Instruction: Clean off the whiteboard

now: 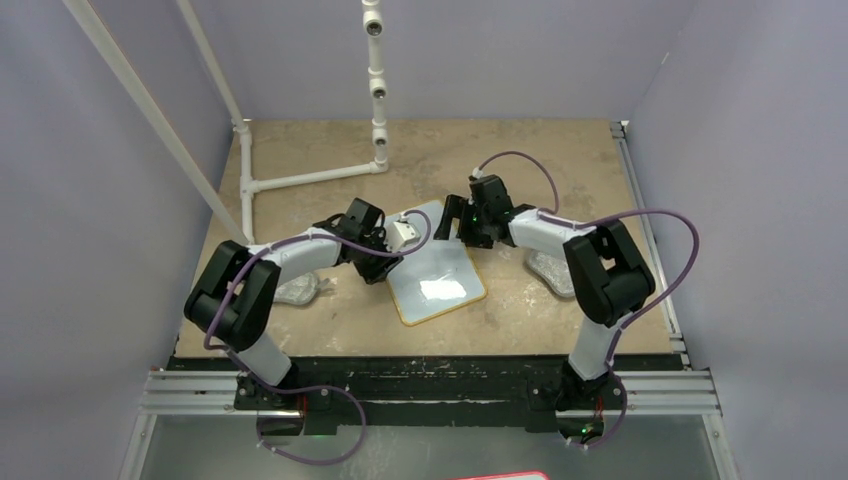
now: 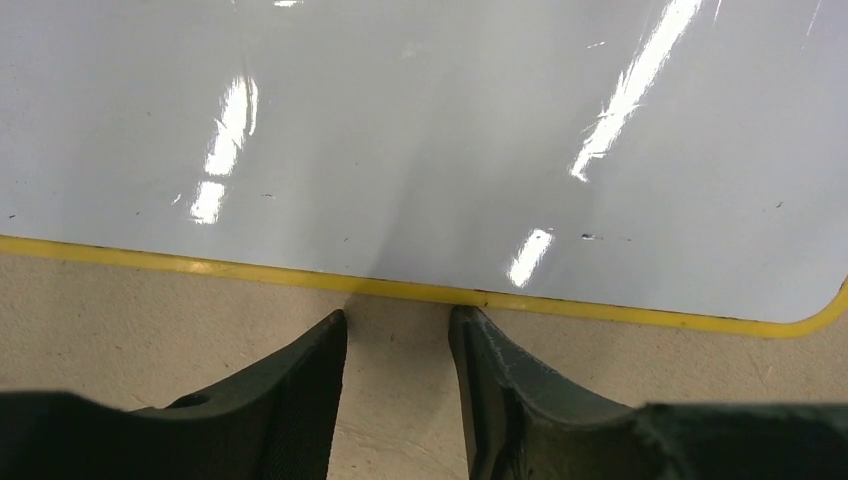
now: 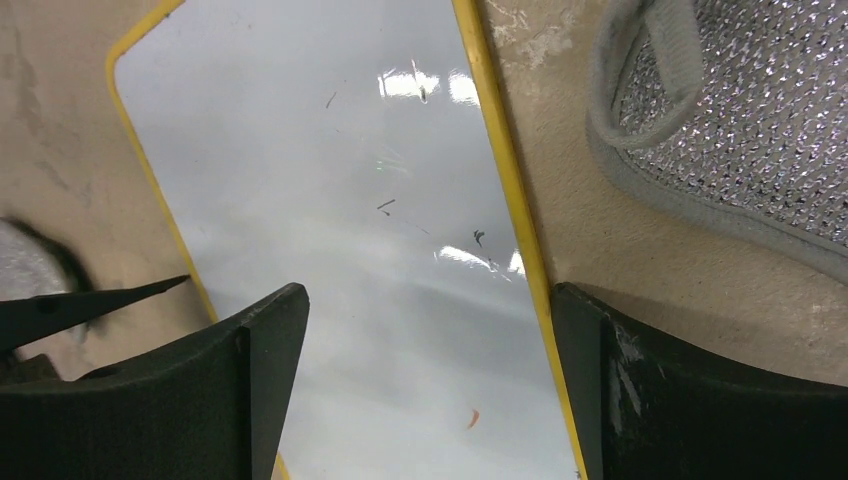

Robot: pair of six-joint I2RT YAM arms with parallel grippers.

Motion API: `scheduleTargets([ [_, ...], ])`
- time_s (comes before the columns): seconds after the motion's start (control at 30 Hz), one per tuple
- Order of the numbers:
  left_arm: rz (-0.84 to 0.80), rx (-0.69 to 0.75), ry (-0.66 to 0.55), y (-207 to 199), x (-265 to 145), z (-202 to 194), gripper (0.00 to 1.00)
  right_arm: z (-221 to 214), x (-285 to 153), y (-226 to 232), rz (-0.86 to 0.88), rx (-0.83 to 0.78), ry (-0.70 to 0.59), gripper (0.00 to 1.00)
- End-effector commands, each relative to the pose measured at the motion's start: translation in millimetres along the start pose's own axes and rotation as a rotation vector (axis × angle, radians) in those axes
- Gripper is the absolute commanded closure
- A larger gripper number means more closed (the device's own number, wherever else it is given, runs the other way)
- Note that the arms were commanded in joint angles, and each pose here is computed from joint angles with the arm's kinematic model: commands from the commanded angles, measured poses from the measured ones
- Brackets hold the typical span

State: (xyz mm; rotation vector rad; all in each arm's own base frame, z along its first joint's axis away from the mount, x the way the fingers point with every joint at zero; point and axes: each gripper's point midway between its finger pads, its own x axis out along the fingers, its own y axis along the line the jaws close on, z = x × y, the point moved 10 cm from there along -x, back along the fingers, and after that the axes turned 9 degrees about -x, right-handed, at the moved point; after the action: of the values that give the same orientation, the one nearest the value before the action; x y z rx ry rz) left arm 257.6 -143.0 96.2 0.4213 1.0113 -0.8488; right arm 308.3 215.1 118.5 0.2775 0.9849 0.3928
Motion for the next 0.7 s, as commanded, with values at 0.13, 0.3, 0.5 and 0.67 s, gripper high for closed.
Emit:
scheduleTargets([
  [0.13,-0.067,0.023,0.132,-18.0,36.0,-20.1,0.59,23.7,-60.5,45.3,0.424,0.093,-0.011,0.11],
  [0.3,-0.069,0.041,0.124,-21.4,39.9,-12.1,0.60,15.0,-66.5,36.1,0.389,0.111,-0.009,0.12],
  [0.5,-0.061,0.054,0.099,-18.6,46.5,8.3,0.62,5.7,-68.0,14.4,0.324,0.149,-0.010,0.13],
  [0.67,-0.046,0.067,0.085,-17.0,54.7,21.5,0.64,-0.1,-69.5,-3.6,0.275,0.173,-0.022,0.13],
])
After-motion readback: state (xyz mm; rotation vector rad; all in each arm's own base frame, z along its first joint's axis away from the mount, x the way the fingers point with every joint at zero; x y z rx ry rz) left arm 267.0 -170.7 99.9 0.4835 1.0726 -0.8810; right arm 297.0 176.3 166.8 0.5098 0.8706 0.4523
